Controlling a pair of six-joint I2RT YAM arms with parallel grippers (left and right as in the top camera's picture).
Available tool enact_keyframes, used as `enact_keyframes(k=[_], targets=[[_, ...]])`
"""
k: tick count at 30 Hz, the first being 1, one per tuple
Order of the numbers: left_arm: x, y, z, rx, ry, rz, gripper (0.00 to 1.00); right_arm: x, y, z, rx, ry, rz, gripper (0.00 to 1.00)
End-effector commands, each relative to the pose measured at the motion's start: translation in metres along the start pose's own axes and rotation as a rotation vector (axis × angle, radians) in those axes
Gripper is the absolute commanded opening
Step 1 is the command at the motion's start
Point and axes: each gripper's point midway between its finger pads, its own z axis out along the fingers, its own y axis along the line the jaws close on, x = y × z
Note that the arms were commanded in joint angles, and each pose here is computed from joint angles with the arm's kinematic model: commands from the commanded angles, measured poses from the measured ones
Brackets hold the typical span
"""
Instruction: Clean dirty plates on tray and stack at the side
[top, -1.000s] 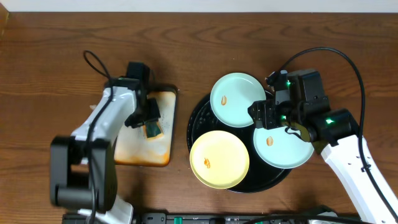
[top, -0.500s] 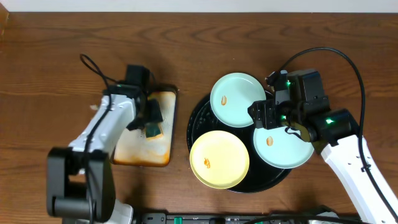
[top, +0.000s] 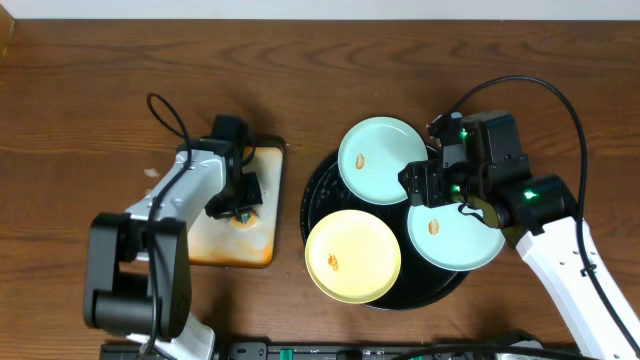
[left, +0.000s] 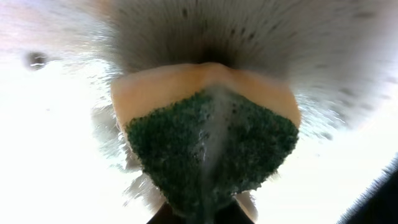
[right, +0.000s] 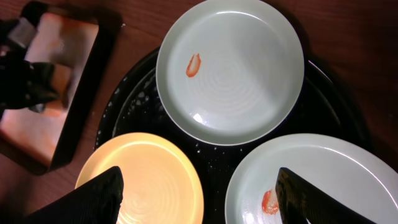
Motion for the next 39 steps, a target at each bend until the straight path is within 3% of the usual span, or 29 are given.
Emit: enact_keyframes(k=[1, 3, 6, 16, 18, 22, 23, 27, 32, 33, 34, 37, 39], targets=[[-0.027, -0.010, -0.047, 0.050, -0.150, 0.007, 0.14, -0.006, 0.003, -0.001, 0.002, -0.012, 0.000, 0.77], [-0.029, -0.011, -0.060, 0.066, -0.189, 0.008, 0.40, -0.006, 0.003, -0.001, 0.001, -0.013, 0.000, 0.77], [-0.029, -0.011, -0.065, 0.069, -0.200, 0.009, 0.54, -0.005, 0.003, -0.001, 0.002, -0.012, 0.000, 0.77], [-0.031, -0.009, -0.021, 0.043, -0.160, 0.008, 0.62, -0.006, 0.003, -0.001, 0.001, -0.016, -0.001, 0.78], [-0.031, -0.011, -0.008, 0.039, -0.134, 0.010, 0.57, -0.006, 0.003, -0.001, 0.001, -0.015, -0.001, 0.77], [-0.027, -0.009, 0.015, 0.017, -0.076, 0.009, 0.14, -0.006, 0.003, -0.001, 0.001, -0.014, 0.000, 0.78], [-0.025, -0.008, 0.020, 0.011, -0.062, 0.009, 0.08, -0.006, 0.003, -0.001, 0.001, -0.014, 0.000, 0.78], [-0.023, -0.007, 0.025, 0.004, -0.044, 0.008, 0.07, -0.006, 0.003, -0.001, 0.001, -0.014, 0.000, 0.79], [-0.028, -0.017, -0.007, 0.054, -0.058, 0.020, 0.08, -0.006, 0.003, -0.001, 0.001, -0.014, -0.001, 0.80], [-0.029, -0.022, -0.016, 0.082, -0.067, 0.037, 0.13, -0.006, 0.003, -0.001, 0.001, -0.015, -0.001, 0.80], [-0.030, -0.024, -0.025, 0.096, -0.083, 0.039, 0.30, -0.006, 0.003, -0.001, 0.001, -0.015, -0.001, 0.80], [-0.032, -0.025, -0.046, 0.115, -0.135, 0.043, 0.48, -0.006, 0.003, -0.001, 0.001, -0.015, -0.001, 0.80], [-0.032, -0.026, -0.057, 0.127, -0.164, 0.044, 0.54, -0.006, 0.003, -0.001, 0.001, -0.015, -0.001, 0.81]])
